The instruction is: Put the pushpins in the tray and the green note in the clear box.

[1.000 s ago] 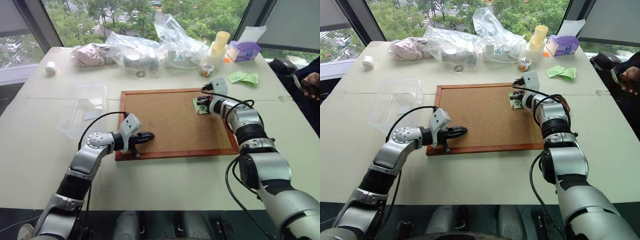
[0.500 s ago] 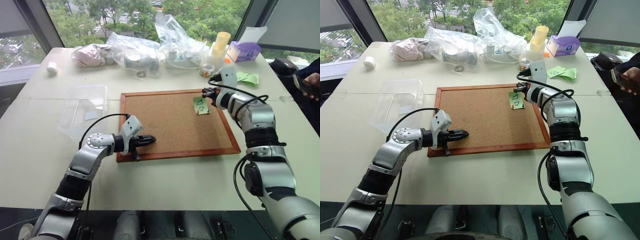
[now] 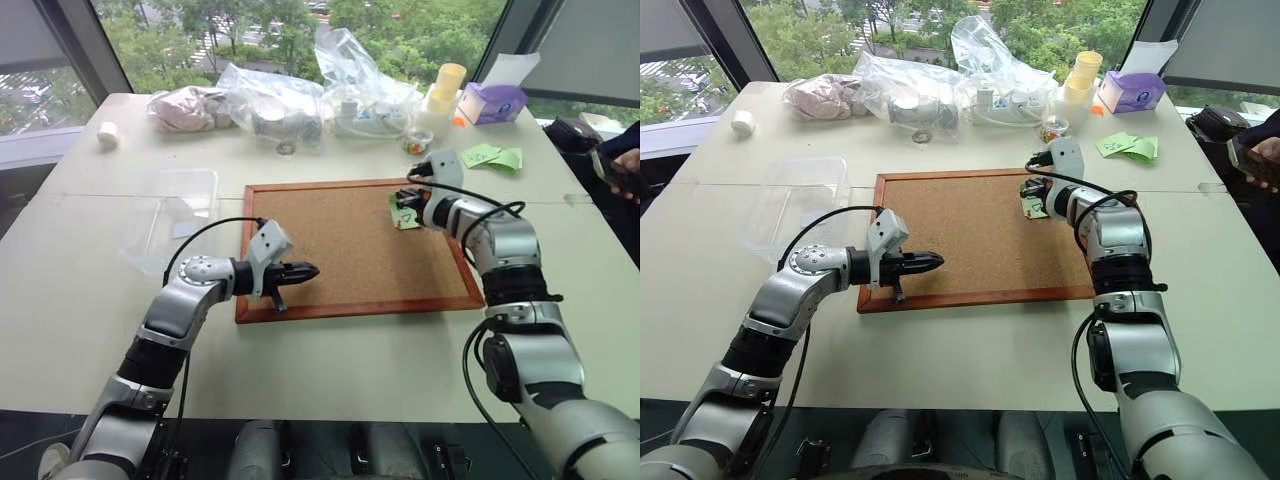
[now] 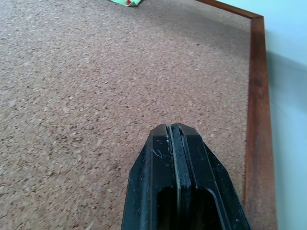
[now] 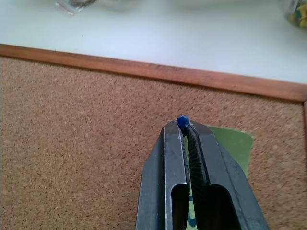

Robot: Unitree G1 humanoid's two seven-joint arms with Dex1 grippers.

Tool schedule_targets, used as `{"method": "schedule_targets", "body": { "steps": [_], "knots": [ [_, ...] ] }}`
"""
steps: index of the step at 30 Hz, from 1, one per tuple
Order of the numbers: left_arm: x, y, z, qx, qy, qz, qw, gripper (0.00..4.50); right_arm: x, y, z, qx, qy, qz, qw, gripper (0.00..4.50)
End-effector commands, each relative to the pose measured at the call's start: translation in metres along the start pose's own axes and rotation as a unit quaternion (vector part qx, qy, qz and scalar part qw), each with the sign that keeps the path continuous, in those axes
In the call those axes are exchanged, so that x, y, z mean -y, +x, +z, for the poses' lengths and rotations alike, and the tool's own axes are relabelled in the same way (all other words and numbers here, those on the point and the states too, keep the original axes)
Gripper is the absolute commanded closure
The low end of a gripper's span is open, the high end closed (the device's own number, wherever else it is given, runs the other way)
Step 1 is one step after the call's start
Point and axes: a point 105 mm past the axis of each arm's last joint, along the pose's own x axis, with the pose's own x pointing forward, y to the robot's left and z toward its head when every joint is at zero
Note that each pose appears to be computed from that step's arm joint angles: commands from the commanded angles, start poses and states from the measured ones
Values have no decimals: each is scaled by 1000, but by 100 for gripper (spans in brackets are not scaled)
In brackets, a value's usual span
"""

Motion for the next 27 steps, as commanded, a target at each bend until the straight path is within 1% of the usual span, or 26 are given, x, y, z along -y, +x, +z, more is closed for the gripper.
{"method": "schedule_targets", "body": {
  "steps": [1,3,6,10,13,17,21,27],
  "knots": [
    [7,2,26,36,21,-17,999,450,23,-23,42,64,-7,-32,997,442],
    [4,4,37,55,26,-11,998,450,36,-31,41,63,-8,-52,997,442],
    [-6,12,48,72,42,12,996,450,59,-39,30,50,-5,-85,995,442],
    [-19,28,47,77,46,35,995,450,88,-47,13,30,1,-128,991,442],
    [-26,39,42,73,52,45,995,450,101,-49,6,24,9,-144,989,442],
    [-35,61,25,51,48,60,996,450,119,-53,-2,12,13,-170,985,442],
    [-36,69,7,27,34,54,998,450,122,-53,-7,2,15,-172,985,442],
    [-34,69,-9,11,24,49,998,450,119,-58,-17,-11,19,-164,986,442]
  ]
}}
